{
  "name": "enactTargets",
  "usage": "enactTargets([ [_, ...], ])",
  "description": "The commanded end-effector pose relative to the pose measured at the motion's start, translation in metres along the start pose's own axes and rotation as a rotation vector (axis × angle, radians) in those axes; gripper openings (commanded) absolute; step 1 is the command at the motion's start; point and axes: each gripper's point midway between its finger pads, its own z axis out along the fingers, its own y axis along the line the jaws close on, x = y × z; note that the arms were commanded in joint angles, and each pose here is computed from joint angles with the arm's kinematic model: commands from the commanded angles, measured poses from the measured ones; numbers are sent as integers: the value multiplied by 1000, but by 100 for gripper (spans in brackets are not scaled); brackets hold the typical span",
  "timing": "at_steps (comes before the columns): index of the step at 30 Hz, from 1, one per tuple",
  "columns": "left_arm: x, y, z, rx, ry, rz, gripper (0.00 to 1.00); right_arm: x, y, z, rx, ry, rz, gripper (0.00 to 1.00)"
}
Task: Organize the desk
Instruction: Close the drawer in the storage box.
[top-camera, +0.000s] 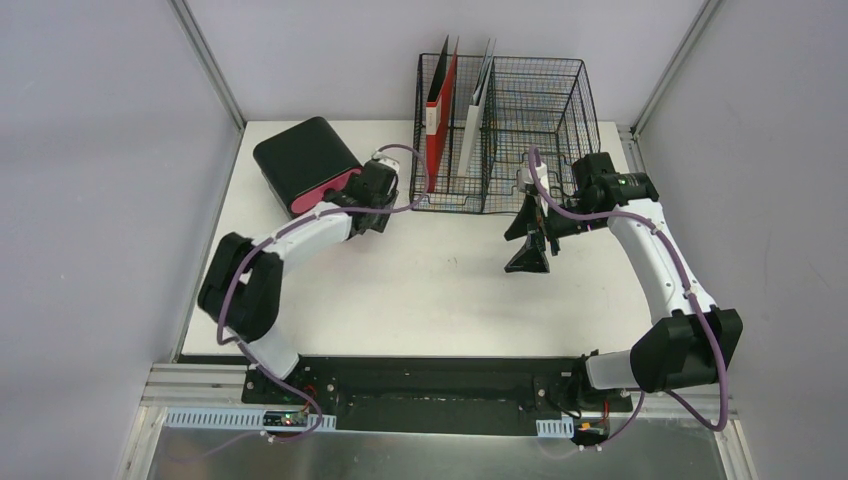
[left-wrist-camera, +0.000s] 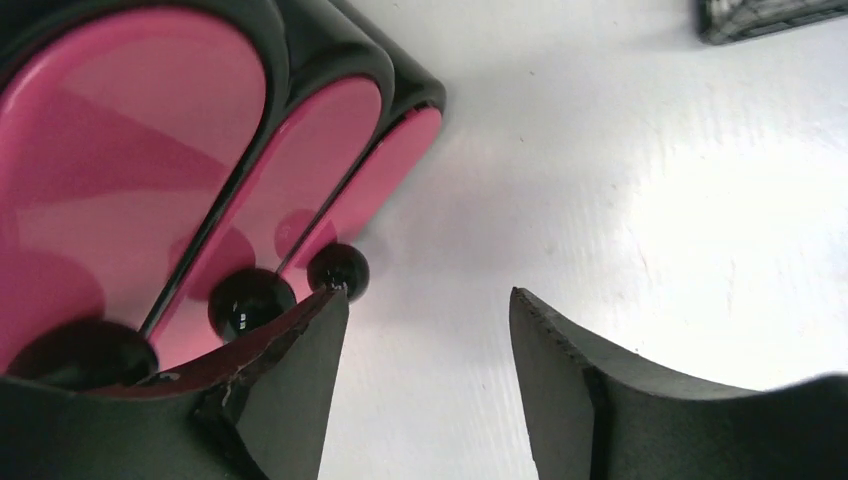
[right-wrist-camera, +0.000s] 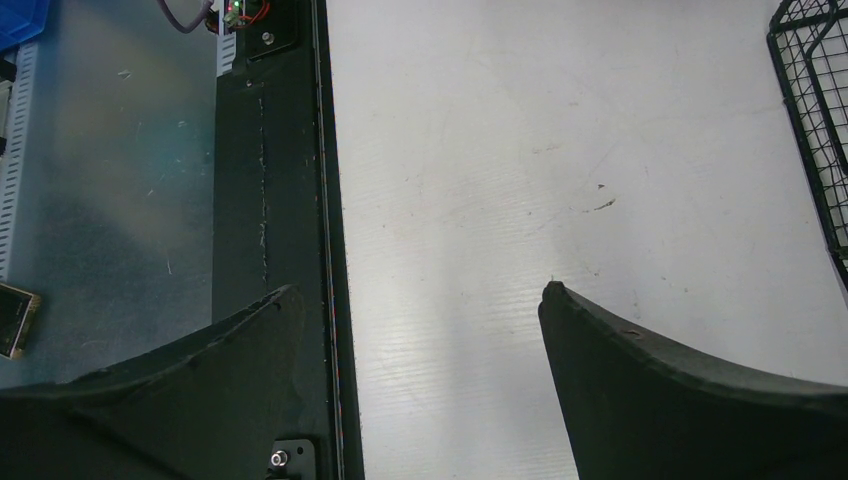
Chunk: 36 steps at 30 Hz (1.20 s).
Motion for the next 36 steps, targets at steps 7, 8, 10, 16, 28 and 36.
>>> enactTargets([
  [7,32,-8,3,34,3,-35,11,-8,6,-5,9,-32,-75,91],
  [8,36,-5,8,6,20,-26,9,-9,6,-5,8,-33,-74,91],
  [10,43,5,19,-68,62,1,7,-9,6,-5,8,-33,-75,91],
  [16,38,21,38,-180,111,60,10,-9,6,-5,10,-34,-78,91],
  [28,16,21,28,-113,83,21,37,-8,6,-7,16,-34,-79,91],
  [36,-20,-29,-68,363,-132,-162,51,-6,1,-13,57,-13,-88,91],
])
